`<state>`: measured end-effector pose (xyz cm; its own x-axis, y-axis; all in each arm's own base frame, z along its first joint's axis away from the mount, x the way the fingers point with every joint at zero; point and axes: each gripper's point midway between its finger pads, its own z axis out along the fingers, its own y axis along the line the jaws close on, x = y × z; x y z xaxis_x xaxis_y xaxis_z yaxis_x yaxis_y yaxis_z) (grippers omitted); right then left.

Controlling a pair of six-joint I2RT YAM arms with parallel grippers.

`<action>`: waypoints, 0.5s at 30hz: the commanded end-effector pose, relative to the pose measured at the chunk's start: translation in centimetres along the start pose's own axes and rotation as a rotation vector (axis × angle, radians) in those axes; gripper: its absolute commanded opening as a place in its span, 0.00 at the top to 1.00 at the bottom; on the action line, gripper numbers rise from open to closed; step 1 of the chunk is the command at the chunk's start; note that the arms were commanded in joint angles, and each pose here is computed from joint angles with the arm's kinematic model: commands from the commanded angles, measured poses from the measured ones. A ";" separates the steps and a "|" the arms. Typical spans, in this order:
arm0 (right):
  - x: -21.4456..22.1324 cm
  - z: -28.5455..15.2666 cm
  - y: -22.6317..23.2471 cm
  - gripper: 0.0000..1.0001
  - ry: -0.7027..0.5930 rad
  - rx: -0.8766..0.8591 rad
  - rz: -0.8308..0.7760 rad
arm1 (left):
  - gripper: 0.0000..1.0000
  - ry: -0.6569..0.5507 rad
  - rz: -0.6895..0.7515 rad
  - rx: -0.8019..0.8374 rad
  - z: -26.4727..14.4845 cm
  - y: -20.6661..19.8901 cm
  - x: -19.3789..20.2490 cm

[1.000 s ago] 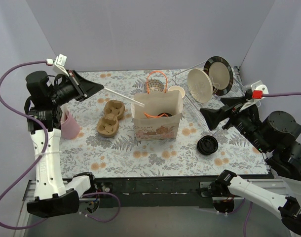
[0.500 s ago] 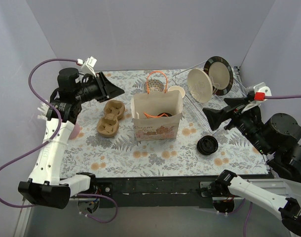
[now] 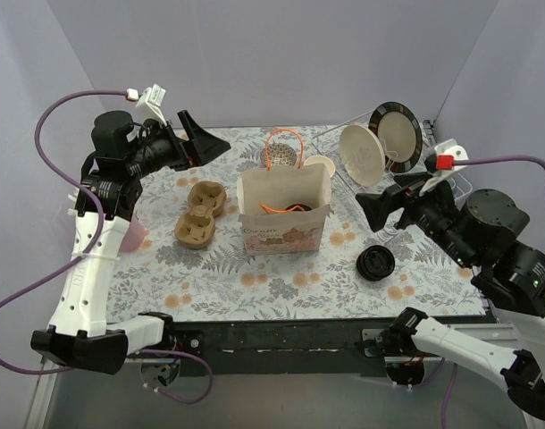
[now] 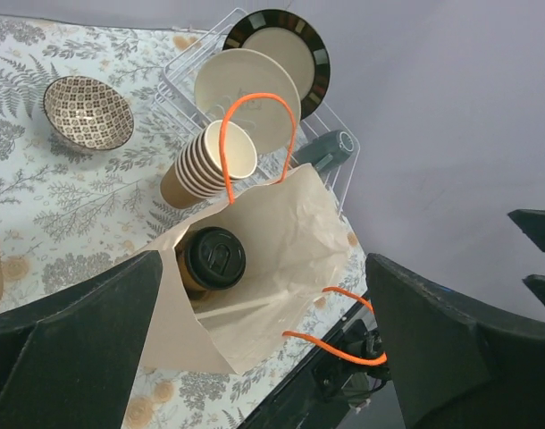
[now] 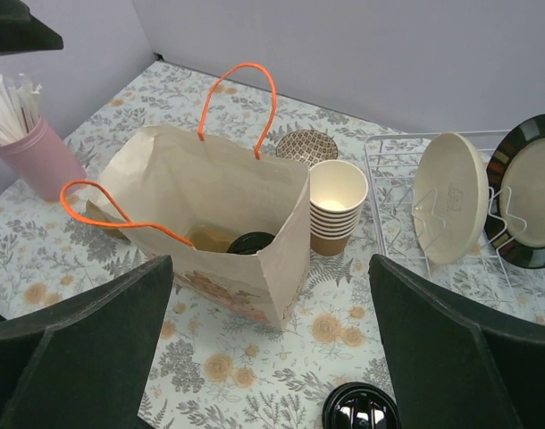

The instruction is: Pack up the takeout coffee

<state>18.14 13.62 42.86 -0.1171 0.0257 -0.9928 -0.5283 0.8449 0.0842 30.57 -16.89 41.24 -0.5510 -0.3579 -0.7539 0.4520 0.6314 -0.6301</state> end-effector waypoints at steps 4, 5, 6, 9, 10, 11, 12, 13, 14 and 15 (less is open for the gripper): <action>-2.5 1.3 1.5 0.02 -0.015 -0.024 0.136 | 0.02 -0.198 0.157 0.162 -5.4 -6.0 -1.4; -2.2 1.9 1.3 0.01 0.013 0.006 0.154 | 0.02 -0.222 0.166 0.166 -5.9 -6.1 -1.2; -3.0 1.7 1.4 0.01 0.007 0.014 0.202 | 0.02 -0.252 0.174 0.159 -6.3 -5.9 -1.1; -2.1 2.8 1.3 0.01 0.078 0.062 0.248 | 0.02 -0.331 0.215 0.181 -8.4 -6.8 -0.5; -1.8 3.1 1.5 0.02 0.094 0.070 0.288 | 0.02 -0.333 0.218 0.178 -8.6 -6.6 -0.1; -1.4 3.5 1.7 0.02 0.110 0.066 0.300 | 0.02 -0.346 0.228 0.184 -9.3 -7.0 0.1; -1.4 3.7 2.0 0.01 0.108 0.057 0.314 | 0.02 -0.346 0.224 0.184 -9.5 -7.0 0.3; -1.1 3.9 2.5 0.01 0.110 0.035 0.342 | 0.02 -0.334 0.220 0.186 -9.6 -7.0 0.8; -0.9 4.0 2.7 0.02 0.105 0.023 0.352 | 0.02 -0.329 0.216 0.189 -9.8 -7.0 1.1; -1.7 4.2 3.2 0.02 0.062 -0.003 0.369 | 0.02 -0.332 0.219 0.193 -10.2 -7.2 1.3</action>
<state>20.51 17.84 43.63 -0.3364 0.1834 -0.9237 -0.4480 0.8316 0.3282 19.41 -14.97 47.14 -0.1887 -0.4461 -0.8749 0.6768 0.5864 -0.4450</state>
